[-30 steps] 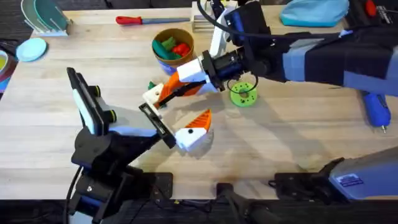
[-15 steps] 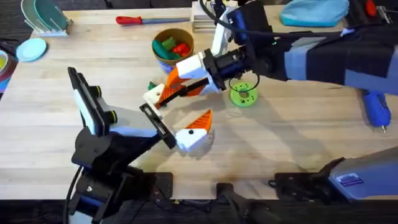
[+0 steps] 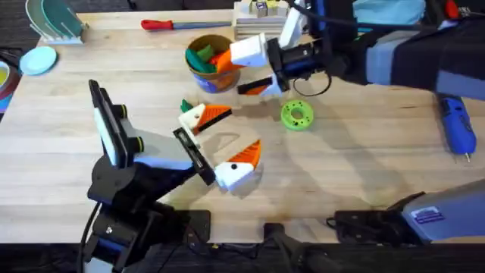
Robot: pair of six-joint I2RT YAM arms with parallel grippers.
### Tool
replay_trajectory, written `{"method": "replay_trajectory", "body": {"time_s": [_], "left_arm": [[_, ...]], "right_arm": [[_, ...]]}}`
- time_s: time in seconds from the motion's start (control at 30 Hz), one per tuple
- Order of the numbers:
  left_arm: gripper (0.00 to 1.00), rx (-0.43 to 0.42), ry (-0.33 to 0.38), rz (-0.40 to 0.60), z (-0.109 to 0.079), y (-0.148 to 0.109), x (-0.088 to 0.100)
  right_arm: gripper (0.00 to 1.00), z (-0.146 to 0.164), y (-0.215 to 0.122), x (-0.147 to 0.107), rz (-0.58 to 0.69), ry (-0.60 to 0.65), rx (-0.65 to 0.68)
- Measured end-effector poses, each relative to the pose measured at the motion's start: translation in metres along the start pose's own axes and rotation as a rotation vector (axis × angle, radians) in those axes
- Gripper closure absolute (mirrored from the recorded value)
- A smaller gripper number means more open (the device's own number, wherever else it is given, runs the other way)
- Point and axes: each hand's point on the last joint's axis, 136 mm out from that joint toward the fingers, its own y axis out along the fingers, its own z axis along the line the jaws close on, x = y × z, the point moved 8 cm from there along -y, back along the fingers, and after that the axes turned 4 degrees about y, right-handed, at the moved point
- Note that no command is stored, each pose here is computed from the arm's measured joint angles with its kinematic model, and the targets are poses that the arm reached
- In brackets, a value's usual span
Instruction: Pick up the gripper from the table and insert it into the empty holder that is missing its gripper. Then pick up a screw, insert it into the mounting hole, and use the screwdriver to tighten it. Finally, clean up the table by picking up the vegetable and placing it into the bucket.
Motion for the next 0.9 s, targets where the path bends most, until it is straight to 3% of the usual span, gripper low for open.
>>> {"method": "replay_trajectory", "body": {"time_s": [0.17, 0.3, 0.47, 0.5, 0.73, 0.9], "left_arm": [[0.008, -0.030, 0.000, 0.002, -0.003, 0.000, 0.000], [0.008, -0.055, 0.016, 0.005, -0.005, 0.000, -0.001], [0.009, -0.074, 0.064, 0.005, -0.007, 0.000, -0.001], [0.008, -0.079, 0.105, 0.004, -0.007, 0.000, -0.001], [0.007, -0.086, 0.156, 0.002, -0.008, 0.000, -0.001], [0.008, -0.087, 0.164, 0.002, -0.008, 0.000, -0.001]], "right_arm": [[0.009, 0.006, -0.032, 0.006, -0.105, -0.047, -0.160], [0.009, 0.022, -0.064, 0.003, -0.194, -0.156, -0.348], [0.007, 0.039, -0.096, -0.015, -0.263, -0.341, -0.615], [0.007, 0.042, -0.109, -0.030, -0.256, -0.396, -0.726], [0.007, 0.047, -0.120, -0.030, -0.299, -0.463, -0.796], [0.007, 0.041, -0.120, -0.040, -0.239, -0.449, -0.834]]}}
